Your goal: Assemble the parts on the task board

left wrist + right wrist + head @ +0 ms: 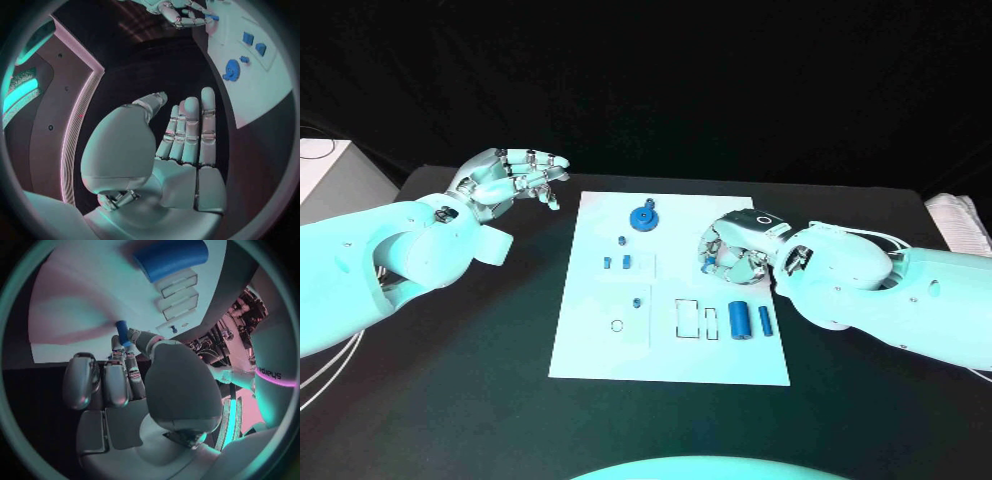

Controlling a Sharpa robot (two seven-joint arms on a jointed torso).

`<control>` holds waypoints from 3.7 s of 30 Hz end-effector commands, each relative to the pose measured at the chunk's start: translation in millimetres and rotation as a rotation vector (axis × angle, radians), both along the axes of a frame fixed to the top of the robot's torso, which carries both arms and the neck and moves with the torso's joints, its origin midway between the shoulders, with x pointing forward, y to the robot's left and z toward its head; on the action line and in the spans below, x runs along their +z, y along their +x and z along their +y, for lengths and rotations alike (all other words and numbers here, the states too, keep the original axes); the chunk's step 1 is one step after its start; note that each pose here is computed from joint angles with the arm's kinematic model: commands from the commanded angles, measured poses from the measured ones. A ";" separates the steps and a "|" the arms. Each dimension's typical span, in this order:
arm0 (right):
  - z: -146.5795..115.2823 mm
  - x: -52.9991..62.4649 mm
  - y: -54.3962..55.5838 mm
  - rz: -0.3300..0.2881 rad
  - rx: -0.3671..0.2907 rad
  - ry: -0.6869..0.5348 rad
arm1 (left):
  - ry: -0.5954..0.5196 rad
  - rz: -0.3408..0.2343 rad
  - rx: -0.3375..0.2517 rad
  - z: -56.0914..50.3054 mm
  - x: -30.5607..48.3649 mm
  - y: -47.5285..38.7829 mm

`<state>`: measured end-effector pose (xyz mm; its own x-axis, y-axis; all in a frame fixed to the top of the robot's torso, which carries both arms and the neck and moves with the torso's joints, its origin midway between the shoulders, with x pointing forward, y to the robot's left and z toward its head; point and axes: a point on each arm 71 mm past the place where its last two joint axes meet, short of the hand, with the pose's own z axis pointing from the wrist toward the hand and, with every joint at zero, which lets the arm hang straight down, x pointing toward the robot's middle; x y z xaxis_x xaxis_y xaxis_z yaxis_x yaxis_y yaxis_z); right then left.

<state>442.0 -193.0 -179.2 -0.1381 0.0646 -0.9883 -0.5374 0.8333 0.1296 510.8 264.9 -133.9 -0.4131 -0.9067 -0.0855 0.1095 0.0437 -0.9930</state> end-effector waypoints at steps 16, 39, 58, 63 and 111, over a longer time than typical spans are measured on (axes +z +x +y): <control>12.3 28.4 -15.4 -0.123 0.042 0.069 | -0.010 0.002 -0.019 -2.9 -0.8 1.4; 112.2 11.6 -57.2 -0.043 0.293 0.215 | -0.023 0.005 -0.037 -13.4 -2.9 2.6; 132.2 -30.5 -66.4 0.017 0.315 0.212 | -0.029 0.011 -0.052 -19.9 -3.4 2.8; 132.8 -34.3 -66.3 0.018 0.313 0.204 | -0.029 0.011 -0.053 -19.8 -3.4 2.8; 129.2 -38.6 -66.9 0.011 0.307 0.127 | -0.023 0.020 -0.046 -14.9 -4.1 2.9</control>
